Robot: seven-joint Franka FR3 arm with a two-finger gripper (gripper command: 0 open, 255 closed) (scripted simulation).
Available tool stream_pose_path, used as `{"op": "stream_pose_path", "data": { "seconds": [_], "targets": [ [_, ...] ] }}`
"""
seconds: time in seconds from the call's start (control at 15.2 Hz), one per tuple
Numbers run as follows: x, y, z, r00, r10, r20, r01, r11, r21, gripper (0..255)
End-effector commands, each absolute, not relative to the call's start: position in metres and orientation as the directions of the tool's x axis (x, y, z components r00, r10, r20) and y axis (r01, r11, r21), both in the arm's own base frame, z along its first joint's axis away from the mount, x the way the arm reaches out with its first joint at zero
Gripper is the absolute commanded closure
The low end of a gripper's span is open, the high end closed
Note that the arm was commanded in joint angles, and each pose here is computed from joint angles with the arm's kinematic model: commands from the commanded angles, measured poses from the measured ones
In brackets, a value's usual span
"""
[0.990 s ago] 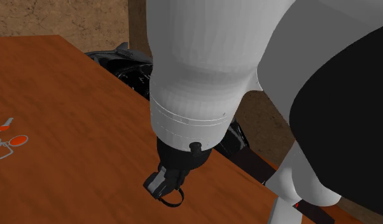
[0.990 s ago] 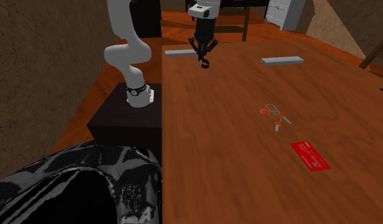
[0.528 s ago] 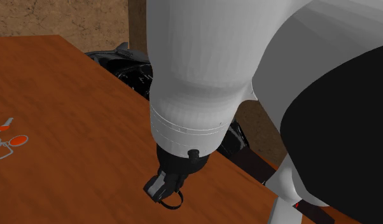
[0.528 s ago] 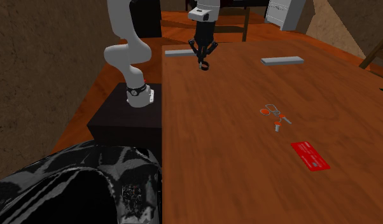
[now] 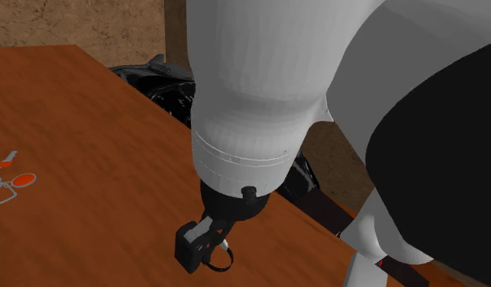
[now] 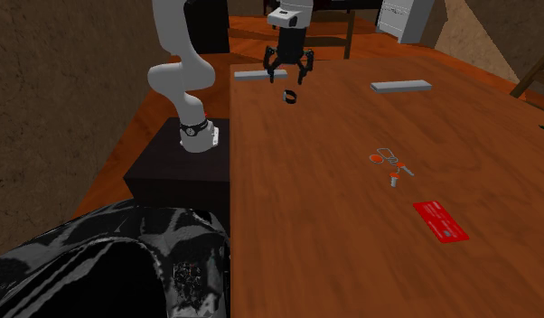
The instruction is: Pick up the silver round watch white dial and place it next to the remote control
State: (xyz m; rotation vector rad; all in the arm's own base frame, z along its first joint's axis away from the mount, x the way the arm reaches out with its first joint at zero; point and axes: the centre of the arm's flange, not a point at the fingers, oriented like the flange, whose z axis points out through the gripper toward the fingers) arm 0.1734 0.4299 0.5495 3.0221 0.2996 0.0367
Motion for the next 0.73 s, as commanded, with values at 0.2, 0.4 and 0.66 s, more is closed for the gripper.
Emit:
{"op": "stream_pose_path", "data": {
  "seconds": [0.2,0.4,0.66],
  "targets": [
    [0.172,0.434,0.593,0.98,0.197,0.013,0.194,-0.975,0.106,0],
    [0.172,0.434,0.593,0.98,0.197,0.013,0.194,-0.975,0.106,0],
    [0.172,0.434,0.593,0.98,0.197,0.013,0.194,-0.975,0.106,0]
  ]
}}
